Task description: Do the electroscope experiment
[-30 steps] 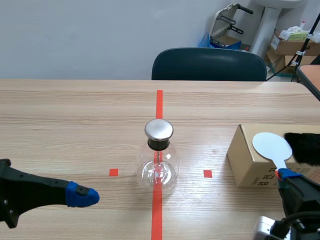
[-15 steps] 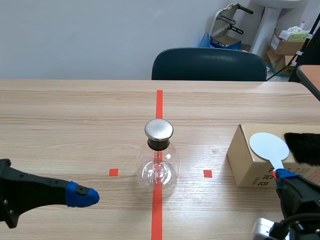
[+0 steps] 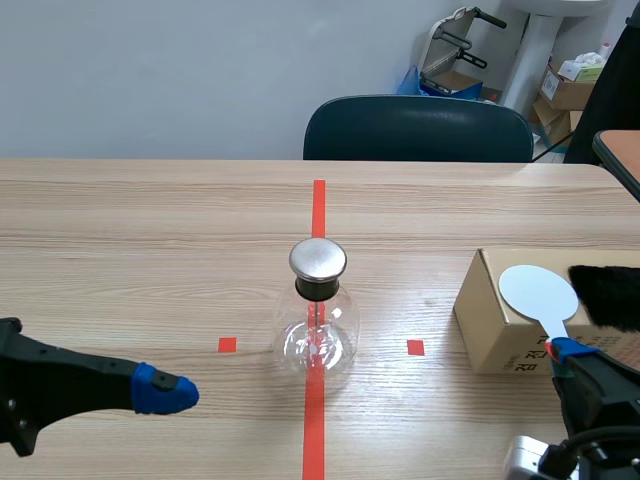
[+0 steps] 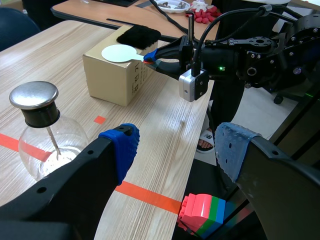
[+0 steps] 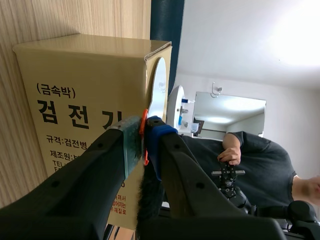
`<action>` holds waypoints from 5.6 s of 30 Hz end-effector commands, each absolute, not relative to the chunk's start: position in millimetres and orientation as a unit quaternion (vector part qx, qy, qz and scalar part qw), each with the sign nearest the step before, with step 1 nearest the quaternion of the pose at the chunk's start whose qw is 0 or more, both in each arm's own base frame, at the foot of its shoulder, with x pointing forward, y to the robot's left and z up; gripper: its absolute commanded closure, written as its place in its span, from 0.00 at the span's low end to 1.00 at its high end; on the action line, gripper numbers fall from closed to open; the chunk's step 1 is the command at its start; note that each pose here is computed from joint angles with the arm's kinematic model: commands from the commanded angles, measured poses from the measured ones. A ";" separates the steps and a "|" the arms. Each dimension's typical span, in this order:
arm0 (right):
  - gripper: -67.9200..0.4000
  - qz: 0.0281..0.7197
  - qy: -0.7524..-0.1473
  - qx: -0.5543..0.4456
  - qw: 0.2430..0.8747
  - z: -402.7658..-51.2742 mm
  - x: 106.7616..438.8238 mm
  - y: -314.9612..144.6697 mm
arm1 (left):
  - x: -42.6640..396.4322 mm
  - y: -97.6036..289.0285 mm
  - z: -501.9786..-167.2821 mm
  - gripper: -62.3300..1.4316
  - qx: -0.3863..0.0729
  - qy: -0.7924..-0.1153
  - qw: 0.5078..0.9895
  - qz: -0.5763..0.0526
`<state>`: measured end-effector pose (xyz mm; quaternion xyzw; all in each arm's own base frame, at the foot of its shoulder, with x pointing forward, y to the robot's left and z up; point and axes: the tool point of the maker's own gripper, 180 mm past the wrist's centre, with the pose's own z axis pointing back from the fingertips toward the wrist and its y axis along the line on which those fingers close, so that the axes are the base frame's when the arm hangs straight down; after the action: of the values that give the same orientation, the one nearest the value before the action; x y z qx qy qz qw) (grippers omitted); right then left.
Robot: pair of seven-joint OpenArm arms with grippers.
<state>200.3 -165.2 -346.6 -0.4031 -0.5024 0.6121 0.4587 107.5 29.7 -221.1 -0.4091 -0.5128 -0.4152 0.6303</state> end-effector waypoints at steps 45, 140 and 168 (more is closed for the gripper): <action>0.98 0.539 -0.568 -0.500 0.369 -265.5 246.5 -103.2 | 162.3 44.6 -261.3 0.92 -0.332 -0.551 0.659 -0.389; 0.98 0.558 -0.562 -0.471 0.390 -283.2 239.1 -65.5 | 249.2 32.2 -372.7 0.92 -0.264 -0.527 0.714 -0.379; 0.98 0.558 -0.562 -0.471 0.390 -283.2 239.1 -65.6 | 249.2 32.2 -372.8 0.92 -0.264 -0.527 0.714 -0.379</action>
<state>234.4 -61.6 -290.3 -0.4600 -0.5572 0.5665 0.3964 244.3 37.7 -382.3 -0.2580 -0.5137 -0.3812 0.7241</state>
